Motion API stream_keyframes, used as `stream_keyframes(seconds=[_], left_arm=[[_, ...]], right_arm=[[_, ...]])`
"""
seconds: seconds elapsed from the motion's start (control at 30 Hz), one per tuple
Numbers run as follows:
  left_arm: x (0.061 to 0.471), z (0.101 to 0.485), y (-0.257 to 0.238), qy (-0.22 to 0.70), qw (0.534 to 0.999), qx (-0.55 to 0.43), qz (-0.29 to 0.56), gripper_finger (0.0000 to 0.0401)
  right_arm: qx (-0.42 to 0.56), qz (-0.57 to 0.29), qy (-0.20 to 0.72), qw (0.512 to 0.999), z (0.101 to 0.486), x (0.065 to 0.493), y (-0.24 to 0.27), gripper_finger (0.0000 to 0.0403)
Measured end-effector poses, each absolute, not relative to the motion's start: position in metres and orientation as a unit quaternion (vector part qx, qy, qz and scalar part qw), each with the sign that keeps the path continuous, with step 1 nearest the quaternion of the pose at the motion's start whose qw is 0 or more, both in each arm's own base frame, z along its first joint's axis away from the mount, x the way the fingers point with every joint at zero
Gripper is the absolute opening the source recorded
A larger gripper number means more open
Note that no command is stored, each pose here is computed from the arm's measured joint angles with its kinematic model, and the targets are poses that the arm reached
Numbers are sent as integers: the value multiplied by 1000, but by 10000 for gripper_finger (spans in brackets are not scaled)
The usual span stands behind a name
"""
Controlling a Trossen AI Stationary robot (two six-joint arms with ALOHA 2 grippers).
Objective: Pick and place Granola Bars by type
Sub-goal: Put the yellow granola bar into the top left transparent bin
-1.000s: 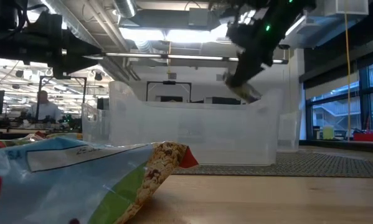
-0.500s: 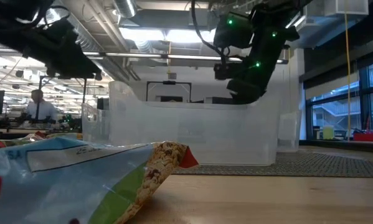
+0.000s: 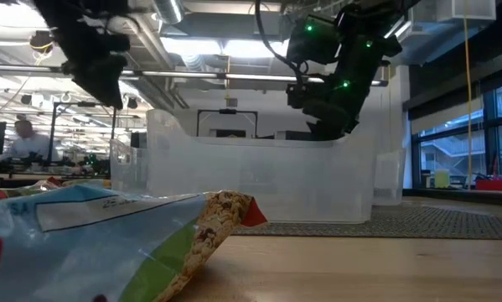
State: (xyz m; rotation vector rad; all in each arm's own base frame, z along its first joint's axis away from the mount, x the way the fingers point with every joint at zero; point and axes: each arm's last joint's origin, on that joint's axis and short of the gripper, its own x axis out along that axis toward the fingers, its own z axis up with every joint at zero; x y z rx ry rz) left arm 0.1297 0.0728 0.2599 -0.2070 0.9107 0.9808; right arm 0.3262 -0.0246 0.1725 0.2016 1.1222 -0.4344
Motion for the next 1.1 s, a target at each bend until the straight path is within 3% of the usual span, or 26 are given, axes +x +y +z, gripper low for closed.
stream_keyframes(seconds=[0.2, 0.47, 0.77, 1.1], left_arm=[[140, 238, 110, 521, 712, -154, 445, 235], [138, 198, 154, 610, 625, -189, 449, 235], [147, 165, 184, 617, 634, -213, 416, 235], [150, 136, 193, 668, 606, -216, 375, 232]], right_arm=[[115, -216, 526, 815, 174, 324, -25, 176], [125, -210, 488, 838, 205, 314, -24, 181], [172, -193, 437, 861, 239, 301, -21, 181], [215, -161, 407, 873, 260, 290, -7, 181]])
